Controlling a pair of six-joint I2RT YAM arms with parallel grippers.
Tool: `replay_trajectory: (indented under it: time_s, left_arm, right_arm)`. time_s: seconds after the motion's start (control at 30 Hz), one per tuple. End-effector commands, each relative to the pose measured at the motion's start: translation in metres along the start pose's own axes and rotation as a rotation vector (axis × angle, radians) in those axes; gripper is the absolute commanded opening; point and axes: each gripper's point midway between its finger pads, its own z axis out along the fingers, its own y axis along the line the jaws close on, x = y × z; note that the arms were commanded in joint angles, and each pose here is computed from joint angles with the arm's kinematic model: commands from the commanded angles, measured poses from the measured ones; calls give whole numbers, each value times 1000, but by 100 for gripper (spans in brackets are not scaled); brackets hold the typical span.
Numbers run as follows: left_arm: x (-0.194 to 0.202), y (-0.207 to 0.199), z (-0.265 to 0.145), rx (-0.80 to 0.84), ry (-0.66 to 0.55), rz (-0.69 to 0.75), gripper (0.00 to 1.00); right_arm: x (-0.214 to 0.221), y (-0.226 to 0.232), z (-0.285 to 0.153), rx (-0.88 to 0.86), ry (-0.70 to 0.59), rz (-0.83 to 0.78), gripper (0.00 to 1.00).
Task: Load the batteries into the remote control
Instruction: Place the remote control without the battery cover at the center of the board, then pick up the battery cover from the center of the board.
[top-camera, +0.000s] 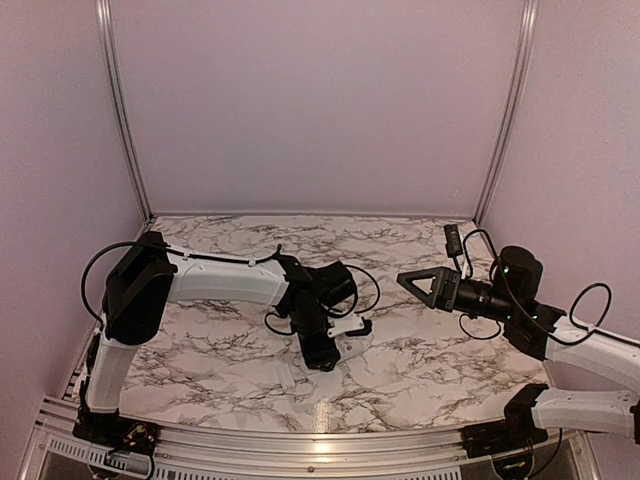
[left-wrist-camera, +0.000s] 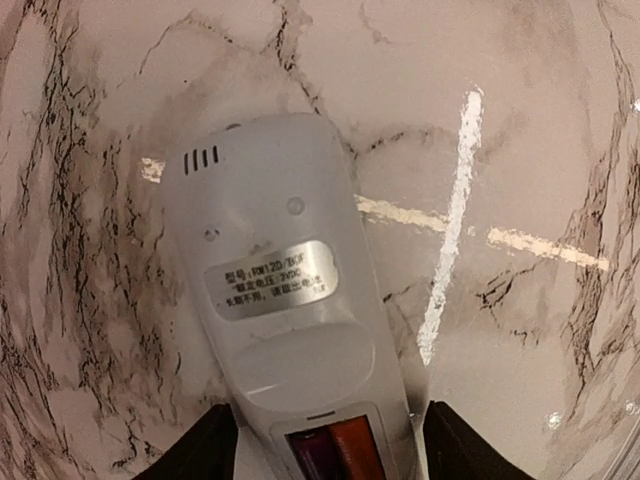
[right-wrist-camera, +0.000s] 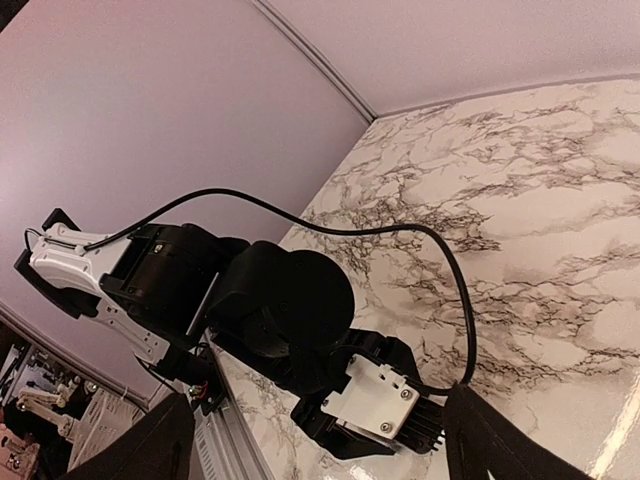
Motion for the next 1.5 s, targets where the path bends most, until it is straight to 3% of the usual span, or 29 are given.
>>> replay_trajectory:
  time_s: [0.0, 0.2, 0.33, 0.47, 0.67, 1.1, 1.47]
  left_arm:
    - [10, -3, -6, 20, 44, 7, 74]
    - [-7, 13, -64, -110, -59, -60, 79]
    - [-1, 12, -109, -152, -184, -157, 74]
    - [25, -14, -120, -73, -244, -238, 62]
    - [55, -34, -104, -28, -267, -360, 45]
    - [67, -52, -39, 10, -112, -332, 35]
    - [75, -55, -25, 18, -59, -314, 27]
  right_arm:
    - [-11, 8, 0, -21, -15, -38, 84]
    - [-14, 10, 1, -25, -20, -67, 84]
    - [-11, 4, 5, -2, 12, -88, 84]
    - [1, -5, 12, 4, 70, -77, 81]
    - [13, -10, 20, -13, 130, -83, 76]
    - [18, -16, 20, 3, 146, -76, 71]
    - [20, -18, 20, 6, 151, -80, 71]
